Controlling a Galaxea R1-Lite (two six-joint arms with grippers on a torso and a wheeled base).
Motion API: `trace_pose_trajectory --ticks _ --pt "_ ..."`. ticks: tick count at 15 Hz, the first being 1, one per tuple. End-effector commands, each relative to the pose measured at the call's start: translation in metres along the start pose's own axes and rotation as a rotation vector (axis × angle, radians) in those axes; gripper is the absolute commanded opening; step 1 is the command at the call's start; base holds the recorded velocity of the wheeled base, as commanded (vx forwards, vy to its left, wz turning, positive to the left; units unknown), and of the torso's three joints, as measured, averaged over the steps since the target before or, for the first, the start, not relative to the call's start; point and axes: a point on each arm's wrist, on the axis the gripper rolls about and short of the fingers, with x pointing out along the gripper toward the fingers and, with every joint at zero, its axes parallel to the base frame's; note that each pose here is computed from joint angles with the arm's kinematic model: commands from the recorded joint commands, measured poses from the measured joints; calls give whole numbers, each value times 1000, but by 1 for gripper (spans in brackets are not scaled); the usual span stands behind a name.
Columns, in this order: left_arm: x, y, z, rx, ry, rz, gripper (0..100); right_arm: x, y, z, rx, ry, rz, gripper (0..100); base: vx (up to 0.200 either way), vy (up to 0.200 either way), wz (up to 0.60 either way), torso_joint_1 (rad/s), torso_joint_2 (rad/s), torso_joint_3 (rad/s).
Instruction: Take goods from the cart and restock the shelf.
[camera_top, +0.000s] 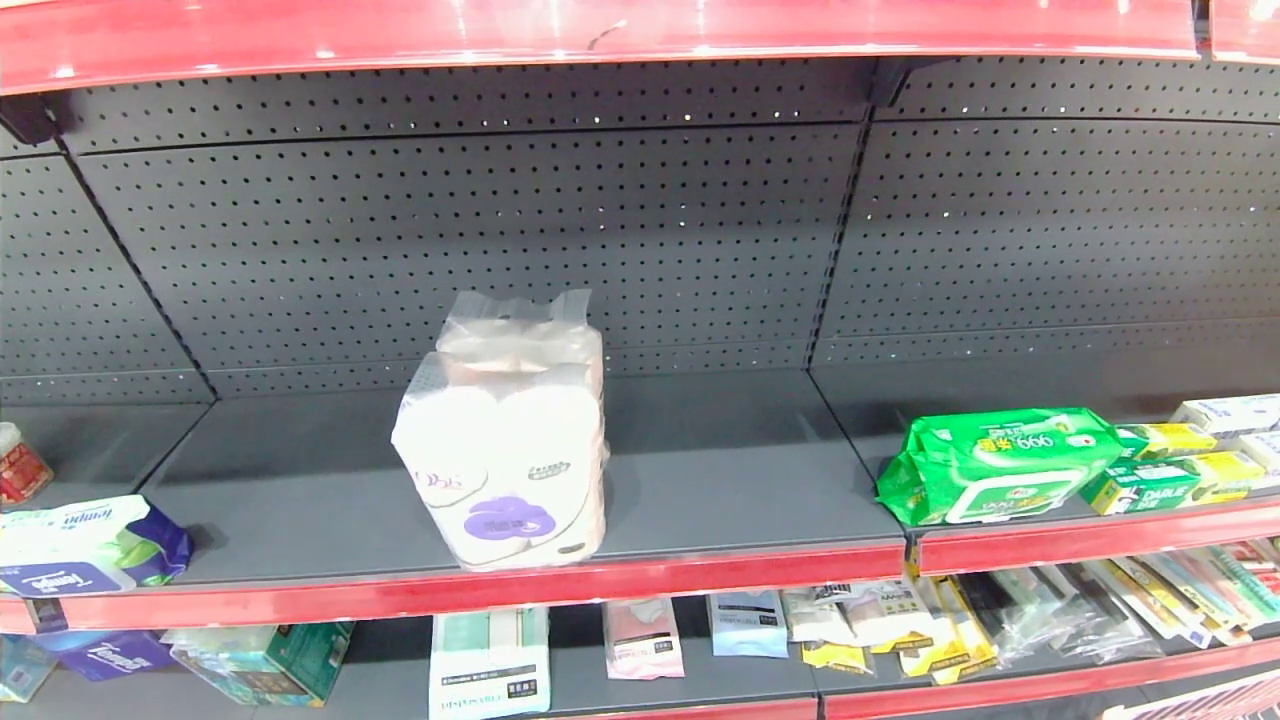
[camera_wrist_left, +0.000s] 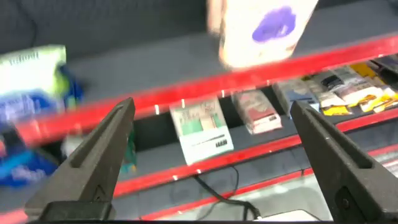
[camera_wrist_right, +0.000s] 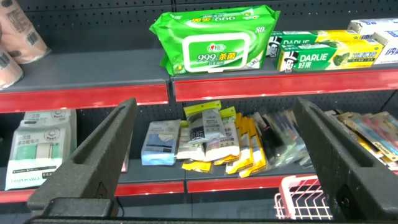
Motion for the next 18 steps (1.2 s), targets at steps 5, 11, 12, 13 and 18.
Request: trace_pose_trajectory --ticks 5,11,12,13,18 --pt "-7 2 -17 21 -71 148 100 0 0 0 -2 1 2 100 0 0 0 0 0 0" --pt "-7 2 -17 116 -66 148 100 0 0 0 -6 1 5 100 0 0 400 0 1 0" --pt "-7 2 -17 115 -66 148 100 0 0 0 -6 1 5 100 0 0 600 2 7 -2" --pt "-7 2 -17 110 -65 148 100 0 0 0 -6 1 5 100 0 0 600 7 -2 2" --pt "-7 2 -17 109 -67 140 100 0 0 0 -5 1 5 100 0 0 0 0 0 0"
